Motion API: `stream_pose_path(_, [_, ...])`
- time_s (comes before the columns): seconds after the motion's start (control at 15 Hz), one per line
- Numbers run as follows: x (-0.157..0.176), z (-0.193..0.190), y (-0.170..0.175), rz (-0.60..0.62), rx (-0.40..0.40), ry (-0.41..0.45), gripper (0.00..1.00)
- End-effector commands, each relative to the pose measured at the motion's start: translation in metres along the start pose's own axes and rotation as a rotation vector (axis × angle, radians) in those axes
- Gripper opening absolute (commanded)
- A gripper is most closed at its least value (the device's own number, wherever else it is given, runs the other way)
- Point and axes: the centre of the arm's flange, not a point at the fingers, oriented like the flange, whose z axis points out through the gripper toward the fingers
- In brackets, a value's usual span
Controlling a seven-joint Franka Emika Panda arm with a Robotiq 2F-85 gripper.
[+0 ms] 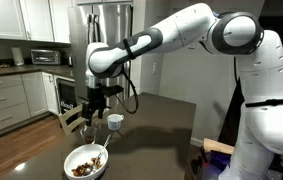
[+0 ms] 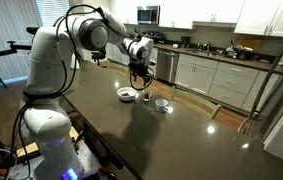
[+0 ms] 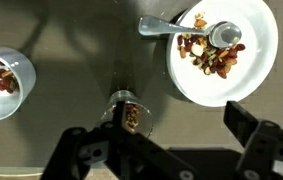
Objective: Pour the contents of the glass cup into the white bowl
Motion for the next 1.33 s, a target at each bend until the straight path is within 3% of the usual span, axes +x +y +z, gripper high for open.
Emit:
stream_pose_path(0.0, [0.02, 0.009, -0.001, -0.041, 0.03, -0.015, 1.0])
stream_pose_path(0.4, [0.037, 0.025, 0.006, -0.093, -0.019, 0.007, 1.0])
stream_pose_path(0.47, [0.023, 0.024, 0.003, -0.053, 0.0, -0.008, 1.0])
stream_pose_path(0.73, [0.024, 0.027, 0.005, -0.052, 0.0, -0.011, 1.0])
stream_pose_path(1.27, [0.054, 0.034, 0.015, -0.093, -0.063, 0.125, 1.0])
